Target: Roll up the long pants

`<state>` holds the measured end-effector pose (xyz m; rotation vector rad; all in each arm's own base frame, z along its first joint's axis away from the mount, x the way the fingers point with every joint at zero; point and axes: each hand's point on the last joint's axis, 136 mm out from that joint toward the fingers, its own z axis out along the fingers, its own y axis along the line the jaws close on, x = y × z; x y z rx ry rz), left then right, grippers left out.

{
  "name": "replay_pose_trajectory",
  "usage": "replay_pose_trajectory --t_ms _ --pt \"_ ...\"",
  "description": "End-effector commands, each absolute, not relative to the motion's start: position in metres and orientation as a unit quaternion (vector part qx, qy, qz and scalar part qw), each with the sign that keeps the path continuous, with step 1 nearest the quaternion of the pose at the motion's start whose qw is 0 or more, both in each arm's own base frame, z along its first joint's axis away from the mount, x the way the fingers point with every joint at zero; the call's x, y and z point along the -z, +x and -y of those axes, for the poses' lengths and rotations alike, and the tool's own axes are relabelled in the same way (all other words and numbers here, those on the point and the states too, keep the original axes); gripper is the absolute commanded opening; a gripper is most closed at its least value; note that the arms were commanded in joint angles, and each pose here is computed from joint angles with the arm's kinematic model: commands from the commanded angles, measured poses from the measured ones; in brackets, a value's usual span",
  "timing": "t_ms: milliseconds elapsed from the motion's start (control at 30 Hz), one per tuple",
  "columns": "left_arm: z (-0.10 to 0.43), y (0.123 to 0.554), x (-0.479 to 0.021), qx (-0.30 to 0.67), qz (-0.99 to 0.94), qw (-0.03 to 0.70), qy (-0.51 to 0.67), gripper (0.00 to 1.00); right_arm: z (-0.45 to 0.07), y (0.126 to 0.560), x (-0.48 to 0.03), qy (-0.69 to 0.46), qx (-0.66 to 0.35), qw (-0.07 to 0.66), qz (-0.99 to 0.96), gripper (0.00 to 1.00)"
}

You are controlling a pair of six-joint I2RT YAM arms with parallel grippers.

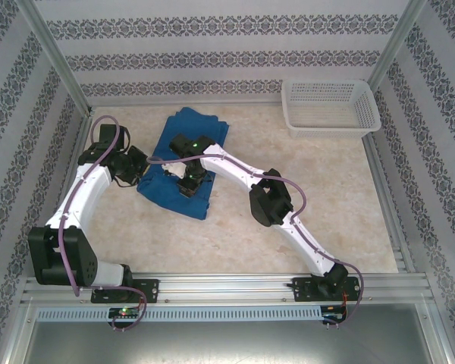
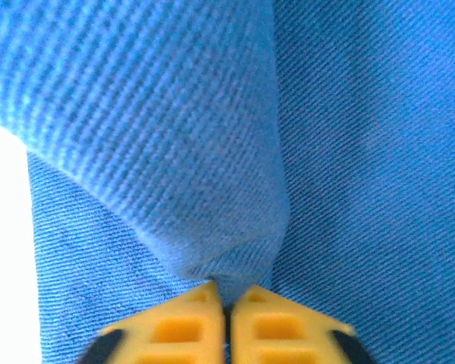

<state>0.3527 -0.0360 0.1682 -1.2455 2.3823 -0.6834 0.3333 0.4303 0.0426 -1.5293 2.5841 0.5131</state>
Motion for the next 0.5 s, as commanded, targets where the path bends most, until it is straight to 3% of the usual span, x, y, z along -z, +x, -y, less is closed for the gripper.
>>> replay_pose_trajectory --t_ms 0,67,267,467 --pt "0.042 0.346 -0.177 0.245 -0.847 0.18 -0.436 0.0 -0.425 0.357 -0.051 -0.477 -0.147 0.08 -0.863 0.63" --pt "0.04 0.346 -0.178 0.24 -0.848 0.183 -0.436 0.0 -0.42 0.366 -0.067 -0.471 -0.129 0.104 -0.866 0.71" --pt "0.029 0.356 -0.191 0.218 -0.851 0.207 -0.431 0.0 -0.402 0.369 -0.134 -0.473 -0.073 0.173 -0.861 0.72" --pt "0.03 0.374 -0.194 0.228 -0.851 0.208 -0.425 0.0 -0.404 0.324 -0.177 -0.516 -0.029 0.203 -0.832 0.7"
